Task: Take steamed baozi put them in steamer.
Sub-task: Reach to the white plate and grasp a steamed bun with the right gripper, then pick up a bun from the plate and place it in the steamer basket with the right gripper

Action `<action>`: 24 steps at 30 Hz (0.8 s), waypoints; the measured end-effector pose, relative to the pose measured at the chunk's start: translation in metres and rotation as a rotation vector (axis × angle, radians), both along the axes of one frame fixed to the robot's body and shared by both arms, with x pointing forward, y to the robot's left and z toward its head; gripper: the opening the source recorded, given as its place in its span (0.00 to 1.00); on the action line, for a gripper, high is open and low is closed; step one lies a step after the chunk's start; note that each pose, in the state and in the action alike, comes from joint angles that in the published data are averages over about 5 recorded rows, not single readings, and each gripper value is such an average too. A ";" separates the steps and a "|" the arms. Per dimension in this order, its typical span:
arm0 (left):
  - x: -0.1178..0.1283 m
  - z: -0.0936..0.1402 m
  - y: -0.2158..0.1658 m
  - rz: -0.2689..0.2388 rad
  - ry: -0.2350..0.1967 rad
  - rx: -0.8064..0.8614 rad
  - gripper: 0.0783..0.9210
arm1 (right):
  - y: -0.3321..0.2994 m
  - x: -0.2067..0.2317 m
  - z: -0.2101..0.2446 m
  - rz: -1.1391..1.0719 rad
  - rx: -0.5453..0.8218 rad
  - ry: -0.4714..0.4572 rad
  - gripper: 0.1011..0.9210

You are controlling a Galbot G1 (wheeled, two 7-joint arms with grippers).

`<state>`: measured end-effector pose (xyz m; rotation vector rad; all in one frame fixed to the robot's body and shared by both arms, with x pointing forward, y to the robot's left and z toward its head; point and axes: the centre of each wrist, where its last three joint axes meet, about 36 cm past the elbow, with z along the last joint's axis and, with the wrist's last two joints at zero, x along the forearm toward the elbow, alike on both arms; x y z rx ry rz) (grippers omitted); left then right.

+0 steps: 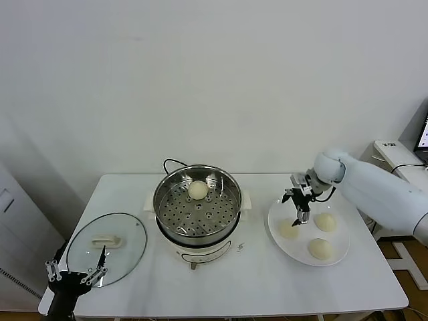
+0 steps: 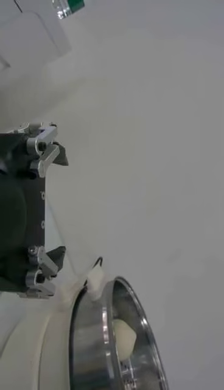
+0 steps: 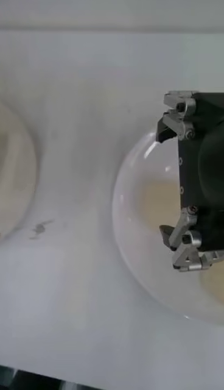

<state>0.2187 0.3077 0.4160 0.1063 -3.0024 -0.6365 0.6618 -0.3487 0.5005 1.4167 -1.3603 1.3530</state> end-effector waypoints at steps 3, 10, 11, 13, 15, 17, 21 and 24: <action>-0.001 -0.001 0.000 0.003 0.000 0.000 0.88 | -0.001 -0.002 -0.010 0.000 -0.008 0.003 0.88; -0.002 -0.002 0.003 0.011 0.002 0.004 0.88 | 0.000 -0.002 -0.030 -0.011 -0.014 0.014 0.83; -0.002 -0.002 0.003 0.012 0.002 0.004 0.88 | 0.000 -0.002 -0.032 -0.011 -0.017 0.016 0.80; -0.002 -0.002 0.004 0.013 0.003 0.004 0.88 | 0.000 -0.002 -0.034 -0.012 -0.024 0.018 0.74; -0.002 -0.002 0.004 0.013 0.003 0.004 0.88 | -0.002 -0.001 -0.035 -0.015 -0.030 0.020 0.67; -0.001 -0.002 0.004 0.014 0.001 0.005 0.88 | -0.003 -0.001 -0.036 -0.017 -0.033 0.020 0.60; 0.000 0.000 0.003 0.014 -0.005 0.003 0.88 | -0.002 0.000 -0.037 -0.018 -0.032 0.020 0.47; 0.000 0.000 0.003 0.015 -0.006 0.002 0.88 | -0.002 0.001 -0.034 -0.018 -0.028 0.019 0.37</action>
